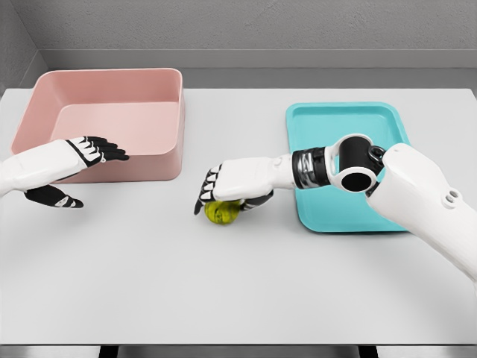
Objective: Put the tennis from the blue tray into the pink basket with both arms
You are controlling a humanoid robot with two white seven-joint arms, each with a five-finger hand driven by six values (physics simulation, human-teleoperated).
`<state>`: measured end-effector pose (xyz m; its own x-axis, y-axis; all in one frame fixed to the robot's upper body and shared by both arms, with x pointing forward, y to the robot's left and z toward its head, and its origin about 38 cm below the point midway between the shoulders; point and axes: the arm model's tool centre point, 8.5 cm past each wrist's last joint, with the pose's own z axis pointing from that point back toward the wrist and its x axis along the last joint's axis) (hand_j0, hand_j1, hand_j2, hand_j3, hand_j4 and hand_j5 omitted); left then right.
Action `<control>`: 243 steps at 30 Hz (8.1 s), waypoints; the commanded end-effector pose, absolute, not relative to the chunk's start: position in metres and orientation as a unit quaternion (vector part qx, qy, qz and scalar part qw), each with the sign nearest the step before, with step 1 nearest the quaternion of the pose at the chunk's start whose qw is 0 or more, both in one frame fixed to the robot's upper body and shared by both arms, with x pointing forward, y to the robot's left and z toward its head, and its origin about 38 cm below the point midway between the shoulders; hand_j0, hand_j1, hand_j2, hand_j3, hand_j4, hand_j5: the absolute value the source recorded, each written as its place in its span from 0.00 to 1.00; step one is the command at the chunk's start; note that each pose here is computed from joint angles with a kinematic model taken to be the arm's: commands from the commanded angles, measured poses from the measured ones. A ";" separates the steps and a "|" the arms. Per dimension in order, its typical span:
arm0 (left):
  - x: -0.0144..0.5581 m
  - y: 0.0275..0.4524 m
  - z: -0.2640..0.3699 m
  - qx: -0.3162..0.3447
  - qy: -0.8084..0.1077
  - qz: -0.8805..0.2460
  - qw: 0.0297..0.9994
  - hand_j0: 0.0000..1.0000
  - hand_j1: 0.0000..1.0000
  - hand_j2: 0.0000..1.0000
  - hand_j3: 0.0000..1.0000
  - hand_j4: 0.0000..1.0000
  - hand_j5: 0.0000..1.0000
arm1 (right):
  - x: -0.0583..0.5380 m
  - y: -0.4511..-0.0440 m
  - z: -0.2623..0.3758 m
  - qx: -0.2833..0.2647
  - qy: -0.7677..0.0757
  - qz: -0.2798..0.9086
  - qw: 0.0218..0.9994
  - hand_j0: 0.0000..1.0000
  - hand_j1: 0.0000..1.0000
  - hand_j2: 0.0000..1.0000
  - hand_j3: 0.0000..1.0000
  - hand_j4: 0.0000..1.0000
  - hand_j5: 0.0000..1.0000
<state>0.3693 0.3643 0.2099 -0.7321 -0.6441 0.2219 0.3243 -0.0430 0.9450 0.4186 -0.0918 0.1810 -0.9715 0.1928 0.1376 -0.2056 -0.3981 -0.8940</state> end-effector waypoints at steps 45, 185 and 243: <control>0.383 0.328 0.239 0.132 -0.645 -0.695 0.287 1.00 1.00 1.00 1.00 1.00 1.00 | 0.414 -0.272 0.265 -0.113 -0.547 0.803 0.206 1.00 1.00 1.00 1.00 1.00 1.00; 0.391 0.171 0.133 -0.094 -0.629 -0.714 0.291 0.97 0.97 0.97 0.97 0.97 0.97 | 0.413 -0.254 0.242 -0.078 -0.561 0.796 0.214 1.00 1.00 1.00 1.00 1.00 1.00; 0.408 0.175 0.150 -0.070 -0.629 -0.722 0.281 0.54 0.54 0.54 0.54 0.54 0.54 | 0.412 -0.250 0.239 -0.072 -0.563 0.795 0.214 1.00 1.00 1.00 1.00 1.00 1.00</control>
<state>0.4081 0.1741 0.1487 -0.8359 -0.3156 0.4492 0.4898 -0.0592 0.8698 0.4122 -0.2498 0.2382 -0.8996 0.4196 0.1212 -0.2549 -0.2790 -0.9258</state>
